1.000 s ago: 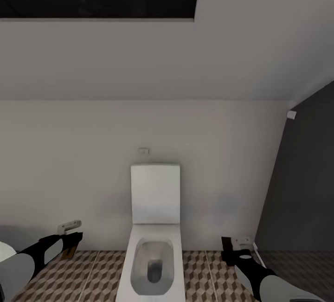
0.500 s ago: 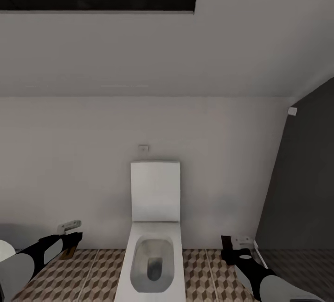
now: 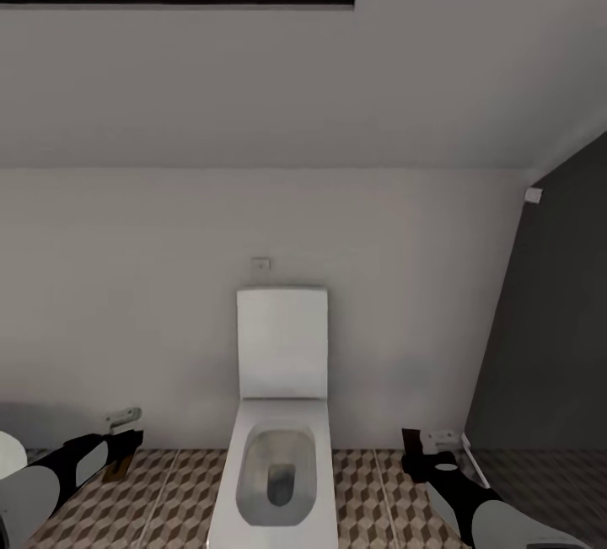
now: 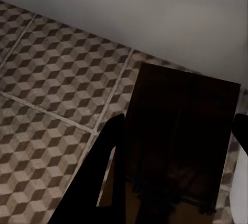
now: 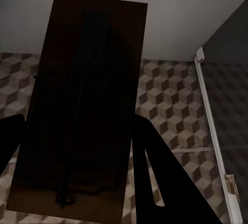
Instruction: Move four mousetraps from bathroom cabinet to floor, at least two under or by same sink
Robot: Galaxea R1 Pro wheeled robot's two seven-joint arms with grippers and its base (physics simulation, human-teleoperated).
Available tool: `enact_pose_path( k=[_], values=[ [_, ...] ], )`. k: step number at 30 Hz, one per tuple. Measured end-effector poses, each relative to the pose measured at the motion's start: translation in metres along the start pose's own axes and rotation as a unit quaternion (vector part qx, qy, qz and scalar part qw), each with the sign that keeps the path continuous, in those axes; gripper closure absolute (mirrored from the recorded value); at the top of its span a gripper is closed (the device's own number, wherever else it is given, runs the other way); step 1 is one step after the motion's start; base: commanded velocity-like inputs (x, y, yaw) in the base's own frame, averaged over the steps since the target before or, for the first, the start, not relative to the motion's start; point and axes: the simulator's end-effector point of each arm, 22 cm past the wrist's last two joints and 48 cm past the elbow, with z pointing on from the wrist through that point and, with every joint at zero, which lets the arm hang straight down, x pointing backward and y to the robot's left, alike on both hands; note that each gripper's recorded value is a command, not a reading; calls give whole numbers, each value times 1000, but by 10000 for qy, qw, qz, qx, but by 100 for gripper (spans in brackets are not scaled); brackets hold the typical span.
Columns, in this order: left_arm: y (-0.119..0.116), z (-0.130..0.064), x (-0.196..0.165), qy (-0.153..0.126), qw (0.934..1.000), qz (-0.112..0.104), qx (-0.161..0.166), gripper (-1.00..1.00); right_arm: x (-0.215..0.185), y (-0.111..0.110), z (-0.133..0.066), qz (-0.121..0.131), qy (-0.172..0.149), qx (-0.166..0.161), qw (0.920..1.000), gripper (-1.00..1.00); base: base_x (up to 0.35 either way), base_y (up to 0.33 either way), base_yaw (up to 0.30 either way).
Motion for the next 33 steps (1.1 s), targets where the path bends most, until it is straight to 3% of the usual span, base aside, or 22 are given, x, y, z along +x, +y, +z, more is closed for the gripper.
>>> enact_pose_path(
  k=[9, 16, 33],
  values=[
    [-3, 11, 14, 33, 10000, 11, 8, 100, 16, 5, 10, 18, 96, -4, 10000, 100, 0, 0, 0],
    [-4, 20, 23, 29, 10000, 12, 11, 100, 42, 10, 16, -46, 473, -22, 9989, 100, 0, 0, 0],
    [-4, 40, 46, 22, 10000, 11, 20, 100, 65, 16, 35, -75, 470, -16, 9989, 100, 0, 0, 0]
  ],
)
